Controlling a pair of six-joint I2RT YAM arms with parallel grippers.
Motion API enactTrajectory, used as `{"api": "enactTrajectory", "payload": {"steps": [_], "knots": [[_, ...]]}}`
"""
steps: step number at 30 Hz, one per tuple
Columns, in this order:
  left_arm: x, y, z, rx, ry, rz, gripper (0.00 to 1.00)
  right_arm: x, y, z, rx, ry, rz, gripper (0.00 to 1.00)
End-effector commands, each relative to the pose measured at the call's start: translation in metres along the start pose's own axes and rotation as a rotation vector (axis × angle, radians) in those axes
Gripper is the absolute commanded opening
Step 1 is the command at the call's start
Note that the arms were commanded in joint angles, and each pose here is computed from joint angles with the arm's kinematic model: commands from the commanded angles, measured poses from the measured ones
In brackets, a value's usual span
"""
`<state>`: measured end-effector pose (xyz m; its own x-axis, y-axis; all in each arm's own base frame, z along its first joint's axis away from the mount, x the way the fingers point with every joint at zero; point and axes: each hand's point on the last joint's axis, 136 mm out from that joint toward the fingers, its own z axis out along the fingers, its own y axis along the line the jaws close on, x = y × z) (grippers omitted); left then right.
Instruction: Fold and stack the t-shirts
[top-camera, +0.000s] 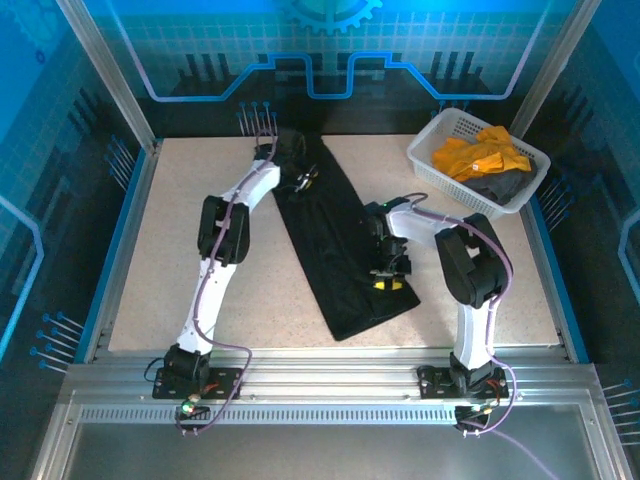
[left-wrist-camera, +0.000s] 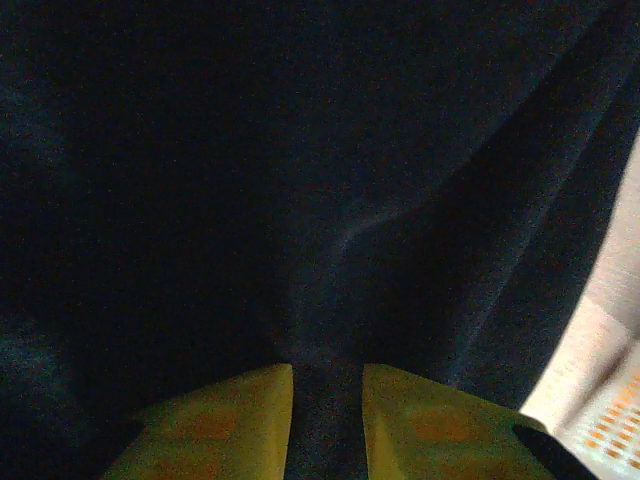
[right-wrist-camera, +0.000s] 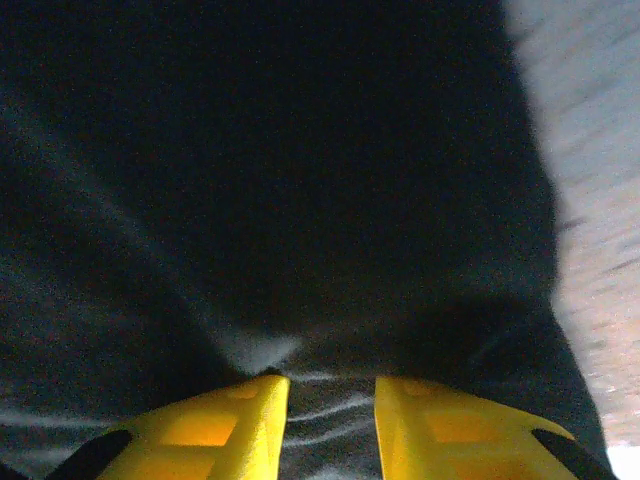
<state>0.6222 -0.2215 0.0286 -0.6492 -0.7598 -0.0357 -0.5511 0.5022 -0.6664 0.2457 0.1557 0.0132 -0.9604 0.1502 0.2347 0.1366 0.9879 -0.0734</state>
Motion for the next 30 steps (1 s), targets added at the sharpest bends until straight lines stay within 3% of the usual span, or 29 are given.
{"api": "enactTrajectory", "payload": {"steps": [1,3,7,10,13,18,20,23,27,30], "knots": [[0.037,-0.009,0.044,0.098,0.093,-0.038,0.26,0.007,0.035,0.012,-0.125,0.025,0.093,0.32],[0.045,-0.031,0.053,0.178,0.109,-0.023,0.26,0.009,0.046,0.013,-0.139,0.031,0.093,0.32],[0.046,-0.041,0.061,0.211,0.109,-0.040,0.26,0.009,0.058,0.014,-0.177,0.052,0.116,0.33],[0.038,-0.058,0.049,0.257,0.088,-0.024,0.30,0.007,0.059,0.004,-0.199,0.037,0.136,0.34],[0.034,-0.091,0.016,0.318,0.072,0.022,0.43,0.005,0.055,-0.024,-0.242,-0.029,0.162,0.38],[0.045,-0.131,-0.079,0.310,-0.008,0.191,0.51,0.001,0.024,-0.073,-0.319,-0.167,0.215,0.47],[0.061,-0.117,-0.112,0.272,-0.014,0.188,0.51,0.000,0.007,-0.082,-0.359,-0.209,0.214,0.51],[0.099,-0.061,-0.145,0.146,0.062,0.186,0.48,0.003,-0.017,-0.076,-0.385,-0.212,0.164,0.53],[0.177,0.046,-0.181,-0.072,0.284,0.199,0.41,0.021,-0.037,-0.058,-0.369,-0.163,0.051,0.55],[0.232,0.129,-0.208,-0.234,0.453,0.219,0.41,0.039,-0.035,-0.044,-0.336,-0.114,-0.052,0.56]]}}
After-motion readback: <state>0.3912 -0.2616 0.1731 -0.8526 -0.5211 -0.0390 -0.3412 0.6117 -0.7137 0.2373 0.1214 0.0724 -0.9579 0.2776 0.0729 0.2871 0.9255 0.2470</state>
